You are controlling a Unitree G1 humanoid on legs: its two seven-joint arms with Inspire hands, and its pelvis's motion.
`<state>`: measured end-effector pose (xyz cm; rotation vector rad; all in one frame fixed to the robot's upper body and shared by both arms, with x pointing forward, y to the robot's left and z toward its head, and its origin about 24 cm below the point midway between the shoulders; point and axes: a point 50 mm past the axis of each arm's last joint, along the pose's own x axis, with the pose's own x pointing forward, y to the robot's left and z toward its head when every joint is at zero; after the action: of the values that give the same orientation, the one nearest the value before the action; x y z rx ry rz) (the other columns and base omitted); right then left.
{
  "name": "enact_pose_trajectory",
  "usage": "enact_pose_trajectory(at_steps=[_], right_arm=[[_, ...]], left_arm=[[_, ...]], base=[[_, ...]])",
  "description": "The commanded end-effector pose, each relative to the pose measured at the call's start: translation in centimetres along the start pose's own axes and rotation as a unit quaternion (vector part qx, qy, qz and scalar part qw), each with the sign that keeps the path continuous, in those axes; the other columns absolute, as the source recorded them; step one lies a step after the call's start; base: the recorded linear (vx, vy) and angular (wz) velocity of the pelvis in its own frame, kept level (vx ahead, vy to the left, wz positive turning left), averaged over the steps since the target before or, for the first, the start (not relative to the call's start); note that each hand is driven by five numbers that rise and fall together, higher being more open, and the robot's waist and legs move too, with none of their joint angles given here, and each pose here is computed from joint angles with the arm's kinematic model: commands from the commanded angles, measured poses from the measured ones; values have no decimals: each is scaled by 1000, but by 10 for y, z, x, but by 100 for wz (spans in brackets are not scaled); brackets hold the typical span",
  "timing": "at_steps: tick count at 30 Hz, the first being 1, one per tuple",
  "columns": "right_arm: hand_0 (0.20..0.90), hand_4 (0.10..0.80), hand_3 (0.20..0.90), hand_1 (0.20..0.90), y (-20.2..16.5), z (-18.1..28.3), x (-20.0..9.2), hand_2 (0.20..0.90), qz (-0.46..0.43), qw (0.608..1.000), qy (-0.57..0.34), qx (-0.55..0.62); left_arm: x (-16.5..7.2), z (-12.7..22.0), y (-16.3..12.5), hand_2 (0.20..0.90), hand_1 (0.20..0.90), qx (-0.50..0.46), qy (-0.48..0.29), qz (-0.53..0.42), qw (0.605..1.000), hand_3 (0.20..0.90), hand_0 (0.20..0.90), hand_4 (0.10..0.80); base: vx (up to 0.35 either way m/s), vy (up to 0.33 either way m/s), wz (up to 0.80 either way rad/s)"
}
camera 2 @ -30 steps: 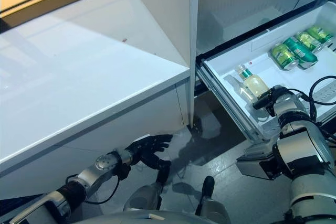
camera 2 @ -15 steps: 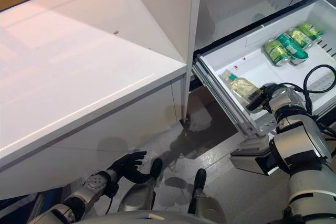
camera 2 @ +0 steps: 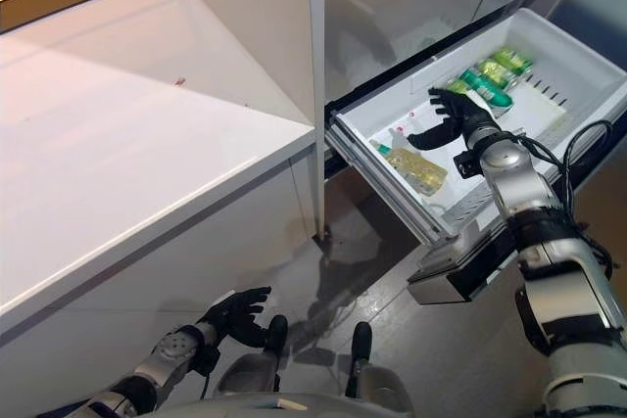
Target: Put drinks into fridge and close the fridge
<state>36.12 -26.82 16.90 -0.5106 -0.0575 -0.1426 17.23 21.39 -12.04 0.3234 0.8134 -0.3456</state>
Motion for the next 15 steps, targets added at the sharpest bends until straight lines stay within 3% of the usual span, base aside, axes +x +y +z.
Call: enact_pose_trajectory(at_steps=[1,7,15], right_arm=[[900,800,900,900,-51,48,-13,900,-189,968,-165,26],[900,800,900,900,-71,21,-32,900,-305,924,-167,158],[900,800,900,900,-52,-28,-35,900,-300,905,-78,291]], left_arm=[[-2,-16,-14,900,900,6,13,-15,1000,900,900,800],[1,-18,-22,900,900,-5,24,-19,1000,900,900,800],[4,-18,-32,900,900,-21,32,-24,999,900,900,800]], base=[[-11,43,-10],[-37,48,-19],[-21,24,-13]])
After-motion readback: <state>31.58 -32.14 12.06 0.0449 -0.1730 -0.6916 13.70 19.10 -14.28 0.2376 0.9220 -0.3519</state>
